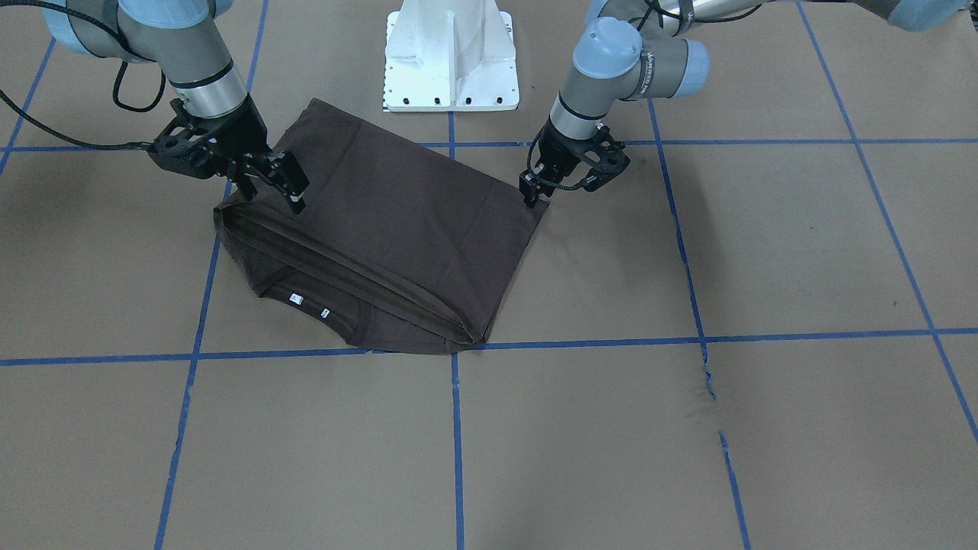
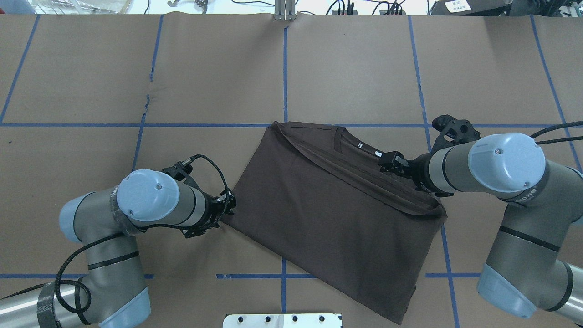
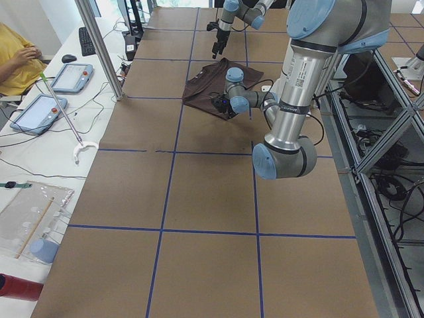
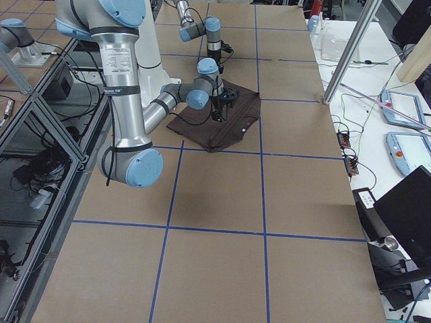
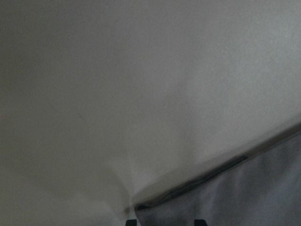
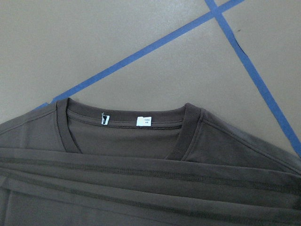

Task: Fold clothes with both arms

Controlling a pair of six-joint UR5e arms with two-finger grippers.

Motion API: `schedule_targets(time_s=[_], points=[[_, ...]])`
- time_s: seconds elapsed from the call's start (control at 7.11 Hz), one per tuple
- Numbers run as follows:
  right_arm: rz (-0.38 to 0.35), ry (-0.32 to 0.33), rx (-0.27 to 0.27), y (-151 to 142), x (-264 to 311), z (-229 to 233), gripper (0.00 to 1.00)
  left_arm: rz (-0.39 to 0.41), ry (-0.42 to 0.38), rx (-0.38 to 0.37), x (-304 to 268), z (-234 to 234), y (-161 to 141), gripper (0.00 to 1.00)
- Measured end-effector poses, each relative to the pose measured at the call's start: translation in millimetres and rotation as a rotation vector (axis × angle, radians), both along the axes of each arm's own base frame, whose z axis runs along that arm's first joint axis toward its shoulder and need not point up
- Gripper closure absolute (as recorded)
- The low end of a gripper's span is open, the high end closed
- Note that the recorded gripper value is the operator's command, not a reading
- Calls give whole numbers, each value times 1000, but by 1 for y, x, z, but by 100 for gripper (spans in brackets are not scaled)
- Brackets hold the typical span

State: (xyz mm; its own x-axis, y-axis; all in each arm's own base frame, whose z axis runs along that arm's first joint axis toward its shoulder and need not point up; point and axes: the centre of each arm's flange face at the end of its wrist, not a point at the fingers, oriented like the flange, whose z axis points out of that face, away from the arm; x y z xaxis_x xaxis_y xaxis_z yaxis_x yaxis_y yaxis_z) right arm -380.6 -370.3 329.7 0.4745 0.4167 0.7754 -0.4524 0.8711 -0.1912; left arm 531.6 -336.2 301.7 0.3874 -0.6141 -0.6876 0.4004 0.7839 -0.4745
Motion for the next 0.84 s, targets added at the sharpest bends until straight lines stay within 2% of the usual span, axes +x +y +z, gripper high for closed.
schedule_targets(time_s=[0.42,0.56,0.7,0.84], points=[[1,3,-1,-1,0,2,0,0,-9,1,3,3,1,54],[2,3,-2,-1,0,2,0,-7,-11,7,4,2,0,64],[2,3,-2,-1,1,2,0,-13,-13,11,5,2,-1,70],[4,2,-1,-2,2,1,0,-17,-14,14,5,1,-2,70]])
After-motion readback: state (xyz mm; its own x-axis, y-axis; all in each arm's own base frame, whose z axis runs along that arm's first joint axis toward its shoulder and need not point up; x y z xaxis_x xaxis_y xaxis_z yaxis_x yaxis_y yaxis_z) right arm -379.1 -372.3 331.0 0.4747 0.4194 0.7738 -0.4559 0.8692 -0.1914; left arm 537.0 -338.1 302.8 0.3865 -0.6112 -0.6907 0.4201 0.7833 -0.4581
